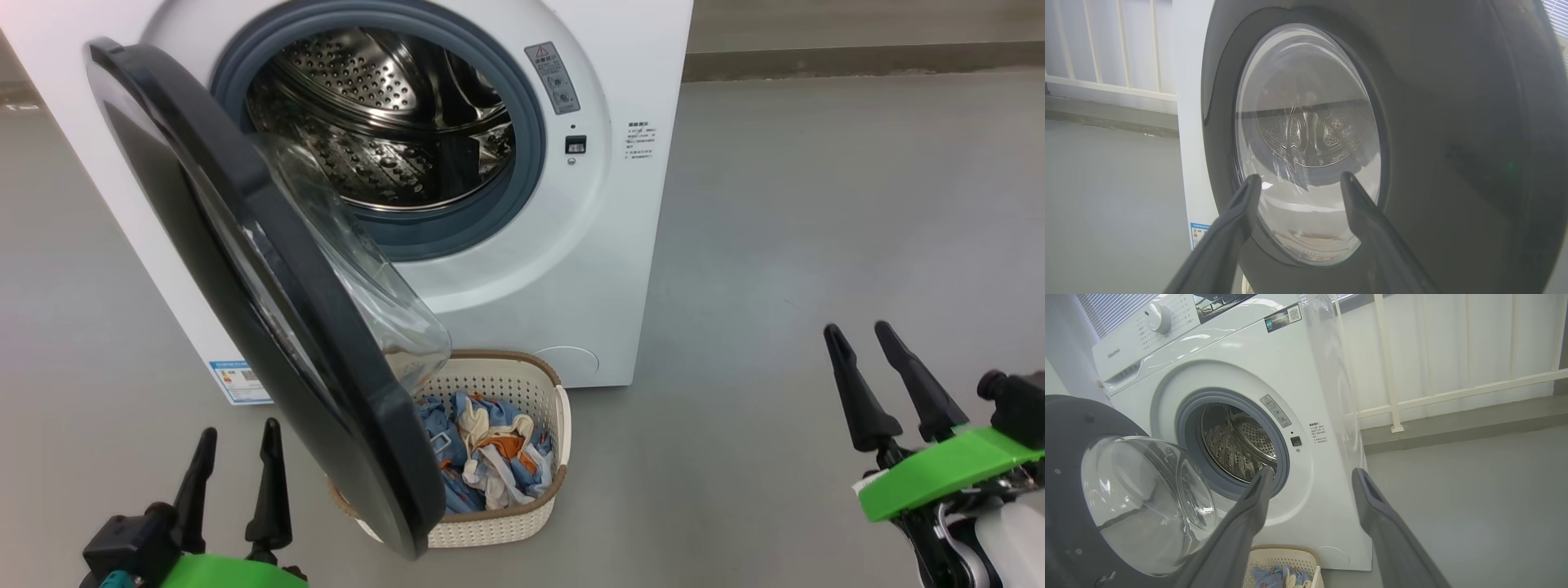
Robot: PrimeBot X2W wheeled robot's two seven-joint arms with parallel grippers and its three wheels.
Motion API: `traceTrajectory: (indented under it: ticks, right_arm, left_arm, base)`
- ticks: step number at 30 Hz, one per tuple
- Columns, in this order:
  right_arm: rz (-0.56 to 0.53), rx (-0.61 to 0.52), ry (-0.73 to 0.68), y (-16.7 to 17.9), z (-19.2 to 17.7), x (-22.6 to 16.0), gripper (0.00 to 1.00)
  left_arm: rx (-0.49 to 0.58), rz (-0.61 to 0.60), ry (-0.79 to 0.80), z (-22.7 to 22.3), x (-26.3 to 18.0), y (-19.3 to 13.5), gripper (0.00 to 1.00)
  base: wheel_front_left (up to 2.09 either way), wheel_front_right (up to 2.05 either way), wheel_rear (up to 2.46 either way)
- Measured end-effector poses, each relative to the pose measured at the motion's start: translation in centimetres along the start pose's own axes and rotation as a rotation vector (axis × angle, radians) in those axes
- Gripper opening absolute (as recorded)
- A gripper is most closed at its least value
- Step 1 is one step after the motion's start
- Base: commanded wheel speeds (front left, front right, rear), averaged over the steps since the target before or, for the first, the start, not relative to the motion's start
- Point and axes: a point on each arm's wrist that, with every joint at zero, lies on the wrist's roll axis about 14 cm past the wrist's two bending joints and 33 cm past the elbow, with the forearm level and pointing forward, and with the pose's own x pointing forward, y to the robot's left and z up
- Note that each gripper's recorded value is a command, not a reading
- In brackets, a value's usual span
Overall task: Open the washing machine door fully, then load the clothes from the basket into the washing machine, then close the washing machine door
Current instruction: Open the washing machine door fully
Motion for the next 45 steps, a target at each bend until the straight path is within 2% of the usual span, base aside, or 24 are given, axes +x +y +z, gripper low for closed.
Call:
traceTrajectory:
  ticks: [8, 12, 45]
  right_arm:
    - [-0.075, -0.088, 0.047, -2.6, -2.2, -1.1, 1.0]
    - [-0.089, -0.097, 0.066, -3.1, -2.9, -1.3, 1.0]
    - [-0.083, -0.126, 0.08, -2.8, -3.5, -1.6, 1.0]
  left_arm:
    - [0.0, -0.005, 0.006, -0.2, 0.0, -0.1, 1.0]
    - [0.001, -0.01, 0.01, -0.4, 0.0, -0.3, 1.0]
    - [0.006, -0.027, 0.019, -0.7, -0.4, -0.8, 1.0]
  base:
    - [0.0, 0.0, 0.0]
    - [0.0, 0.0, 0.0]
    - [0.0, 0.0, 0.0]
